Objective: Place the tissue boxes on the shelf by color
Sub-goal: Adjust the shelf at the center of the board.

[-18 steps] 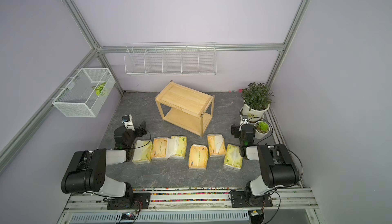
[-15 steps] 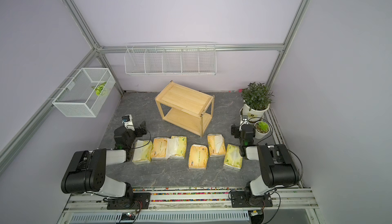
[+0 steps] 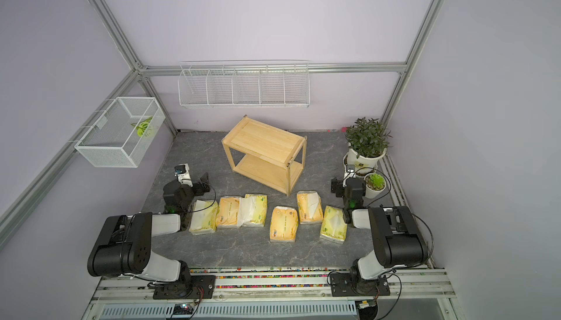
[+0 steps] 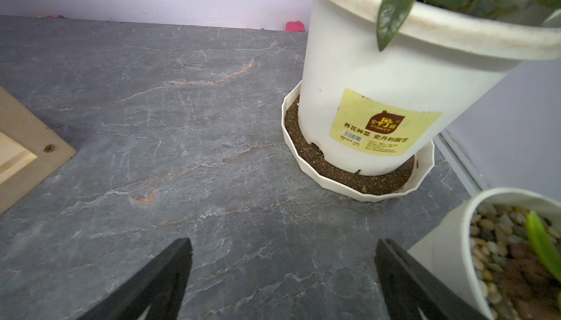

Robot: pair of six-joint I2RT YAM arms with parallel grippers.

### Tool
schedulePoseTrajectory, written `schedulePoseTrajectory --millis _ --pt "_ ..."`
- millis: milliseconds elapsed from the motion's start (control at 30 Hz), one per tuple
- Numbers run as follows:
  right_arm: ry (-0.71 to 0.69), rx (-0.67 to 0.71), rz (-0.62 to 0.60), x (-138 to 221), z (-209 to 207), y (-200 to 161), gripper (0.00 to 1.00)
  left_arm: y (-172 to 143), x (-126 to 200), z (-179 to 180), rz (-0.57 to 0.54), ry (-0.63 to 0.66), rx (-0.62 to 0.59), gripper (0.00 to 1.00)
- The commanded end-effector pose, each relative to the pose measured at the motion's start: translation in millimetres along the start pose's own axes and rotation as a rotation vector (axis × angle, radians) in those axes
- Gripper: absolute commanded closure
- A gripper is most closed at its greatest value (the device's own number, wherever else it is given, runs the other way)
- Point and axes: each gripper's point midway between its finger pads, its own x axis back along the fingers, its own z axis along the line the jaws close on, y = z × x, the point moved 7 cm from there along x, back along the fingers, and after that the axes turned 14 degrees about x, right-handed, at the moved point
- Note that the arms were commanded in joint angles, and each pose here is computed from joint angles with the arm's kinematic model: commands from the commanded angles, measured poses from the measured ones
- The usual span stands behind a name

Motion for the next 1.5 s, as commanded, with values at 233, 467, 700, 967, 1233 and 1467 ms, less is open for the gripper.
schedulePoseTrajectory --millis 233,467,700,967,1233,1467 --pt "0.002 -0.015 -0.033 1.7 -4.1 8.4 0.01 2.6 -2.1 -0.7 0.001 -0.007 0.008 0.0" --pt "-0.001 -0.005 -0.04 2.6 -4.7 11.0 0.01 2.9 -2.4 -0.6 0.0 -0.006 0.008 0.0" --pt "-0.036 -0.033 0.051 13.7 -24.1 54.8 0.01 21.3 -0.6 -9.6 -0.013 -0.041 -0.015 0.0" --pt "-0.103 -0.484 0.152 50.5 -61.5 110.8 0.01 88.7 9.1 -39.5 0.132 -0.074 0.132 0.0" --pt "0.302 -0.492 0.217 76.6 -27.6 144.3 0.01 129.0 1.3 -82.8 0.28 -0.34 0.308 0.0" --pt "0.549 -0.487 0.289 107.3 9.6 158.4 0.01 138.0 -22.6 -112.3 0.449 -0.634 0.438 0.0"
